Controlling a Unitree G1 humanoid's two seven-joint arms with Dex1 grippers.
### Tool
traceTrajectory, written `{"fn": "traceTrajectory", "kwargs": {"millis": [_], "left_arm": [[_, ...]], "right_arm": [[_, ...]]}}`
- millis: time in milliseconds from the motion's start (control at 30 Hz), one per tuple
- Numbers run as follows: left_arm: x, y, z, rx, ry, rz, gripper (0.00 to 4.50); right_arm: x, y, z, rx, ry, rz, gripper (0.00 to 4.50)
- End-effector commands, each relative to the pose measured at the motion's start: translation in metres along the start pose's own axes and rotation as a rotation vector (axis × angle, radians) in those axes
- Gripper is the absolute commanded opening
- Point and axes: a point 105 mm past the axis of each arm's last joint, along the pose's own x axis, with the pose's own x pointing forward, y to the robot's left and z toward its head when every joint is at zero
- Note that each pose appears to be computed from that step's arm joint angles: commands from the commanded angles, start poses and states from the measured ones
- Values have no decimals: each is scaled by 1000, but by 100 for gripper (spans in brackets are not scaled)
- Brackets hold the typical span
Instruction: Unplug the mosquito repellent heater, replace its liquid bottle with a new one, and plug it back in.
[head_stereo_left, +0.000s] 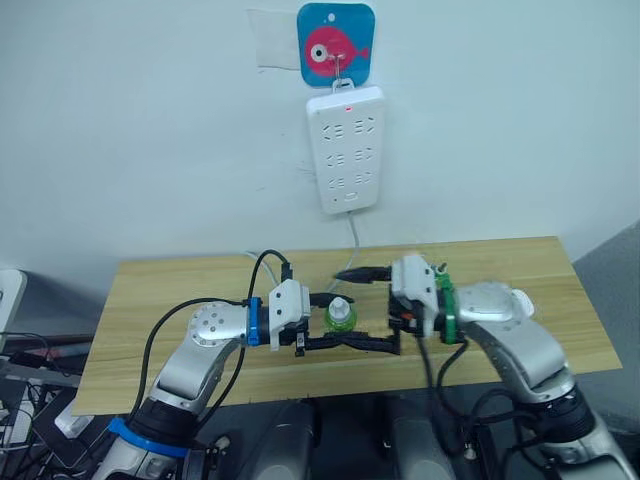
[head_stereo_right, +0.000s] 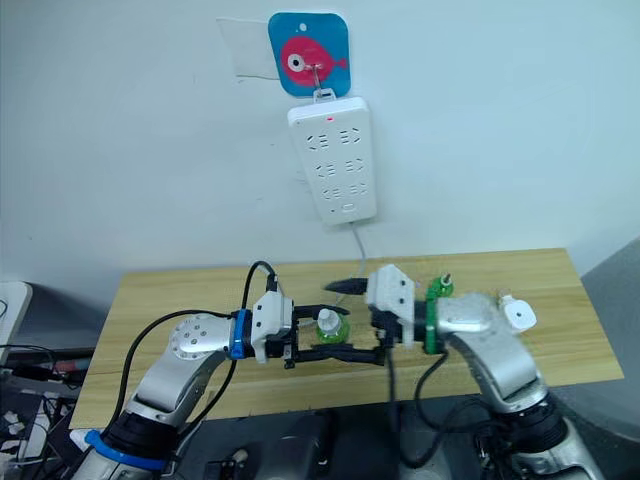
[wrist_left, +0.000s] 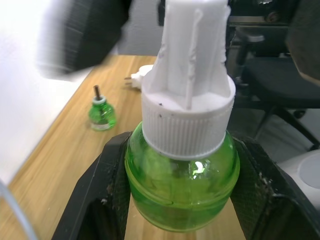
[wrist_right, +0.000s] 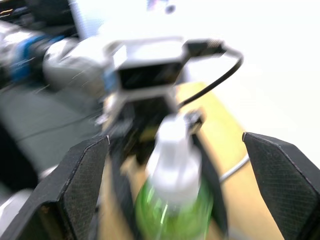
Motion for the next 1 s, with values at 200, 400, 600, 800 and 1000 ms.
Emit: {"fn": "traceTrajectory", "kwargs": {"millis": [200,400,600,800,1000], "left_arm": [[0,-1,8,31,-14,5,226],[-9,5,6,29,7,35,226],[-13,4,5,27,15,32,226],[-9,5,8,30,-2,17,226],[-5,6,10,39,-11,6,226]], "right_arm": [[4,-21,-1,-64,17,-124,448],[-33,-32,4,-90,58,-142,448],[-54,-29,-1,-84,115,-126,448],[-39,-11,5,-49,58,-26,448],[2,0,0,-56,20,-19,448]]}}
